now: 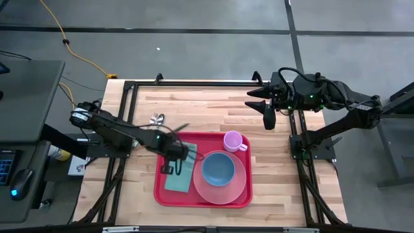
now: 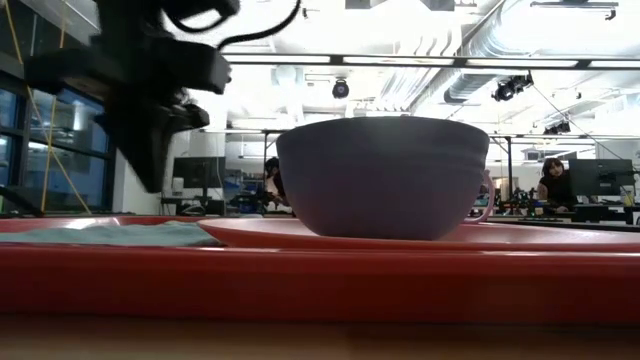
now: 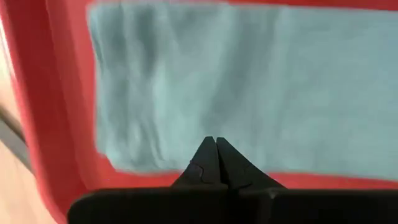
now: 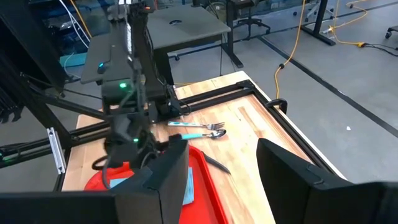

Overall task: Set up tray
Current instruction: Put the blue napkin into the pink serving tray

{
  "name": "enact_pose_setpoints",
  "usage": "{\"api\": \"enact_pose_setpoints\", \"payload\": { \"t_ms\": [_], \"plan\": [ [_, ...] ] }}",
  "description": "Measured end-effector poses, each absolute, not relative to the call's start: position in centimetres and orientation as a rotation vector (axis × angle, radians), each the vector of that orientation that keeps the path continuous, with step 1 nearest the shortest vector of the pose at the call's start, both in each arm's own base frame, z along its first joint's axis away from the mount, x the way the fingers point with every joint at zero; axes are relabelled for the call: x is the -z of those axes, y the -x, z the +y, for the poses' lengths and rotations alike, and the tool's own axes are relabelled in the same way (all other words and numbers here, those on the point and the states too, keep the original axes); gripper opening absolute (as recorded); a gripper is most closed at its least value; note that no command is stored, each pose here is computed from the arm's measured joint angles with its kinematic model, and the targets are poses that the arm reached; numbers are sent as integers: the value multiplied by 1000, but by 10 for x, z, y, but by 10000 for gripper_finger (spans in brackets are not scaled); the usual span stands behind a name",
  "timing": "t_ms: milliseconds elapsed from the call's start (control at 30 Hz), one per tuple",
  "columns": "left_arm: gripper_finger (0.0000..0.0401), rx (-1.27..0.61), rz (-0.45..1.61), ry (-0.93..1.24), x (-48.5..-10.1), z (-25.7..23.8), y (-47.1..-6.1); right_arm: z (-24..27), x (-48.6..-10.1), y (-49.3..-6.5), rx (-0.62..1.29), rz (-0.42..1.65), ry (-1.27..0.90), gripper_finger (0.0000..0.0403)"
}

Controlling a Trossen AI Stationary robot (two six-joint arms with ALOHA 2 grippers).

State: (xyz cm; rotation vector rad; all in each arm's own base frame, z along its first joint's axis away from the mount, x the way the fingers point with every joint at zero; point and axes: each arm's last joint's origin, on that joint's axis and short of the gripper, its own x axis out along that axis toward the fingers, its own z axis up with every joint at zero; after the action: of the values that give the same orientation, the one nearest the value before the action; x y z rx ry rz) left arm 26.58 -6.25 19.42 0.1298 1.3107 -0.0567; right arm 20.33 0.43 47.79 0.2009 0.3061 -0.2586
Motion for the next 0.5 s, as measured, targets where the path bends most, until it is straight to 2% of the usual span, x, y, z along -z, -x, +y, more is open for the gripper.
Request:
{"api": "enact_pose_setpoints", "payload": {
  "t_ms": [233,500],
  "plan": [
    [9,-93,1282,77,-195,-97,-256,4,-477,-203,261,312,-200,169],
    [9,-345,1212,368,-195,-116,-249,4,-476,-203,257,327,-198,169]
  ]
}}
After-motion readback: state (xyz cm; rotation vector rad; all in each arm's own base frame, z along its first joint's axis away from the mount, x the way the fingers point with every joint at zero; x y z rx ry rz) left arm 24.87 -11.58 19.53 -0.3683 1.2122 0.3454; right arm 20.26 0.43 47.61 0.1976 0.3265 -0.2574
